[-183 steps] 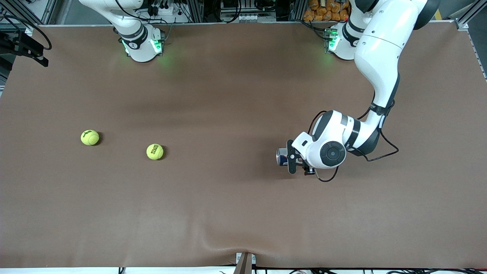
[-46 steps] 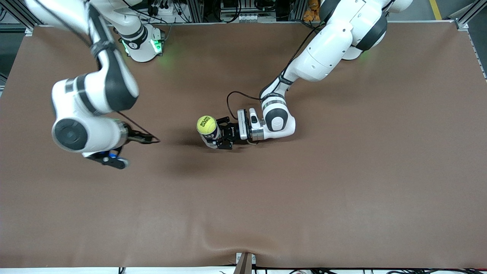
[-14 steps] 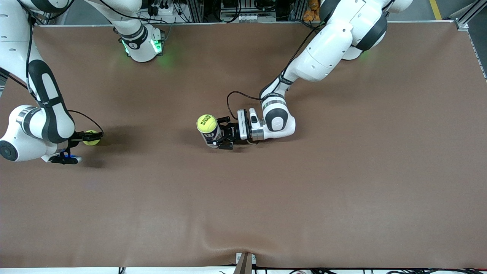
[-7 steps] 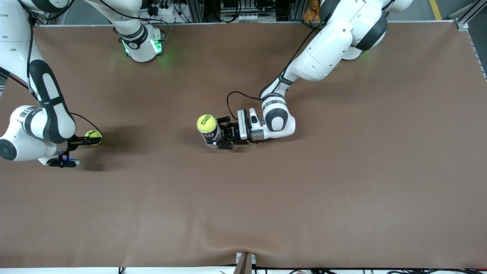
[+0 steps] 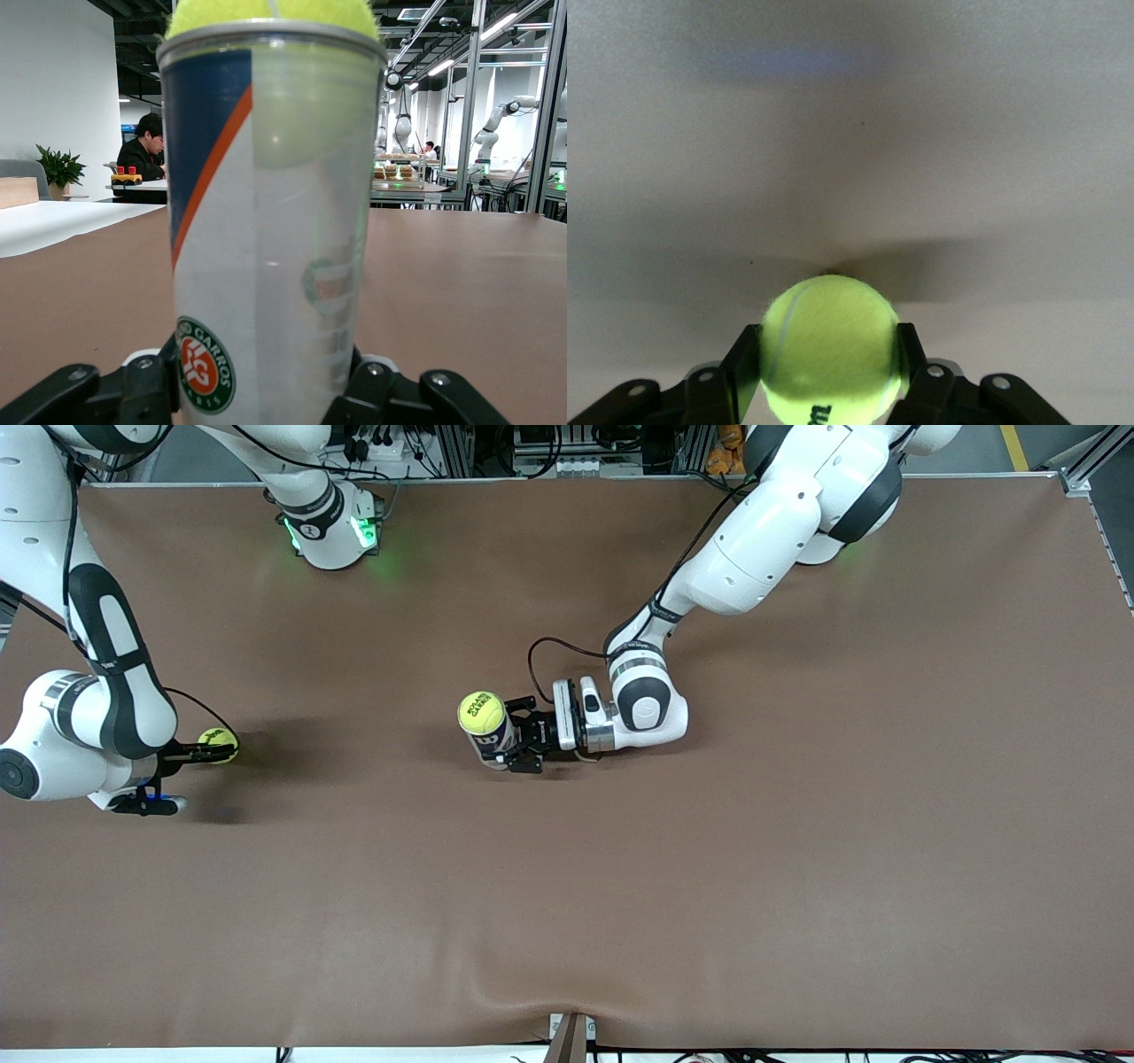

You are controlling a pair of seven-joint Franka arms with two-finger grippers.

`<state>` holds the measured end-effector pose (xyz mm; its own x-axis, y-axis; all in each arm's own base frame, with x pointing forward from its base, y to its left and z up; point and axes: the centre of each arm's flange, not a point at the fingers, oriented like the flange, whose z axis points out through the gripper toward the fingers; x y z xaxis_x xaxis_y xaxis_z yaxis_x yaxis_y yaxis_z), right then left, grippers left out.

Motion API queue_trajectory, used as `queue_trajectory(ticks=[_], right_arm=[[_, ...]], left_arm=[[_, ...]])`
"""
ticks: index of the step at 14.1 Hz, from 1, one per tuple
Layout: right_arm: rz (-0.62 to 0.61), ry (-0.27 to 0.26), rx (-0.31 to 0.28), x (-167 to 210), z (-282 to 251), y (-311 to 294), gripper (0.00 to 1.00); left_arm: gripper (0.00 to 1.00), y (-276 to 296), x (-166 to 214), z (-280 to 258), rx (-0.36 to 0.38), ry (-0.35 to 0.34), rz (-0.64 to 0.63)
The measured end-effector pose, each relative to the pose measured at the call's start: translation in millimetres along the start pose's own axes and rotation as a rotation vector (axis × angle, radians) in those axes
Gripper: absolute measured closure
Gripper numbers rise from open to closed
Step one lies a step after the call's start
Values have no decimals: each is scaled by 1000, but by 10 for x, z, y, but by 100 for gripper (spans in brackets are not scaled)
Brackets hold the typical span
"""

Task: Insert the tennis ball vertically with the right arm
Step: 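Move the right gripper to the second tennis ball and grasp it, then carry the second ball over the can with the right gripper and drop it in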

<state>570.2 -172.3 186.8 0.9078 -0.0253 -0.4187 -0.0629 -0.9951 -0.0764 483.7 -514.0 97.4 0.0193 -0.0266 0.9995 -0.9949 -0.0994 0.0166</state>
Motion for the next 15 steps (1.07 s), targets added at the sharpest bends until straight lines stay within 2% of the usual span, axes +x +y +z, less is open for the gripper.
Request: queue_trajectory(ticks=[3,5,7,11,15], right_arm=[[-26,-36,1,-3,-91,-173,34],[-49,-51,-14,-23,-410,-455,34],[-16,-63,-19,-100,-809,-818,34],[130,-94,68,-230,-1404,-1757,34],[319,-155,170,-348,-1591,-2697,34]], left_arm=[[37,0,0,0,0,0,0],[37,0,0,0,0,0,0],[37,0,0,0,0,0,0],[37,0,0,0,0,0,0],[37,0,0,0,0,0,0]])
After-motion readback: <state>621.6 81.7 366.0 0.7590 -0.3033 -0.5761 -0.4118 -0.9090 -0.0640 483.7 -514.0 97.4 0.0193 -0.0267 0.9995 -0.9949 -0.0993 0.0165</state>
